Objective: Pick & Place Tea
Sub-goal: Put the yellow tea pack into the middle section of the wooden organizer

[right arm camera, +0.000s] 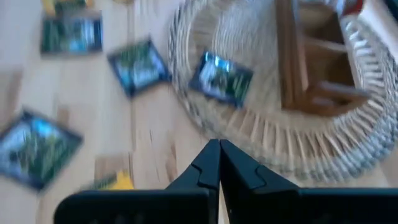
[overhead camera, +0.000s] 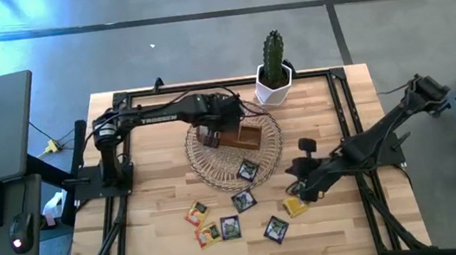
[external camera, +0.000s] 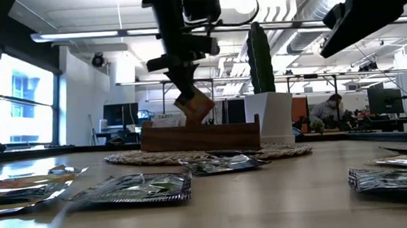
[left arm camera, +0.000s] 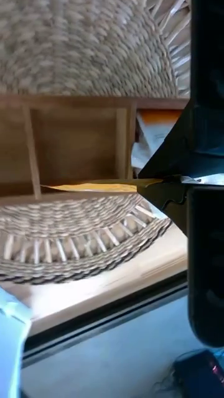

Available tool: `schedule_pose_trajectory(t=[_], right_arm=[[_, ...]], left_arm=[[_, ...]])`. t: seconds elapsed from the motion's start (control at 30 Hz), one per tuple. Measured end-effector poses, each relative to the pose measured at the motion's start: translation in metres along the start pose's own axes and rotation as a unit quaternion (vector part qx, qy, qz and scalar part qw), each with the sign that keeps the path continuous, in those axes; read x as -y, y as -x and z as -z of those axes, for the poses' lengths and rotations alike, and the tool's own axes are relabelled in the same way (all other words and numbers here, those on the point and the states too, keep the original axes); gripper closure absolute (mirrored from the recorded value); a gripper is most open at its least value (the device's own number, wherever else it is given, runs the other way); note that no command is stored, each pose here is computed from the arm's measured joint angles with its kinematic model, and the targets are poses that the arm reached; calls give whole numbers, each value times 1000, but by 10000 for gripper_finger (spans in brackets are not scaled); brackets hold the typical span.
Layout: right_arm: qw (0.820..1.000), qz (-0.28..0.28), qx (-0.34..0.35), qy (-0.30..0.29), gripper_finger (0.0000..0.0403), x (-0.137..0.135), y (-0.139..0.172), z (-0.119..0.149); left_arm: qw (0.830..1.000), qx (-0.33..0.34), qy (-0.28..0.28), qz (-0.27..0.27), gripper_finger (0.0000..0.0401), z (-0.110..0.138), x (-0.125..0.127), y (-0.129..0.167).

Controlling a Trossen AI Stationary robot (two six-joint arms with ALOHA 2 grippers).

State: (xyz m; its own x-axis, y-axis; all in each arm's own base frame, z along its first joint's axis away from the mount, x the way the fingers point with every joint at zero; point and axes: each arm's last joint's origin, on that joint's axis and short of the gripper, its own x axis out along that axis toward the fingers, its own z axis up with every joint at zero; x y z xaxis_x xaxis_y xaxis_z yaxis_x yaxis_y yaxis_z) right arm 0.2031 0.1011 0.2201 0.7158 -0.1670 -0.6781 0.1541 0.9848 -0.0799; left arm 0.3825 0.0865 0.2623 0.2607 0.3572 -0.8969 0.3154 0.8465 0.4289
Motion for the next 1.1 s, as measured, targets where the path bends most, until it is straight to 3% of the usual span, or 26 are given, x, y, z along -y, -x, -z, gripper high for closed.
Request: schedule_pose_trajectory(t=[0.17,0.4,0.67,1.1], right_arm=[[996,-20,74,40,397,6,-15,25],[997,-43,57,39,400,13,-22,36],[995,-59,67,36,401,12,-22,33],[992,-75,89,37,400,10,-21,29]], left_arm=[[999,7,-53,-1,401,-7,10,4],[994,-1,-109,-23,401,-16,22,9],[994,-8,-107,-21,401,-15,22,9],[992,-65,-98,-35,397,-21,28,-23]])
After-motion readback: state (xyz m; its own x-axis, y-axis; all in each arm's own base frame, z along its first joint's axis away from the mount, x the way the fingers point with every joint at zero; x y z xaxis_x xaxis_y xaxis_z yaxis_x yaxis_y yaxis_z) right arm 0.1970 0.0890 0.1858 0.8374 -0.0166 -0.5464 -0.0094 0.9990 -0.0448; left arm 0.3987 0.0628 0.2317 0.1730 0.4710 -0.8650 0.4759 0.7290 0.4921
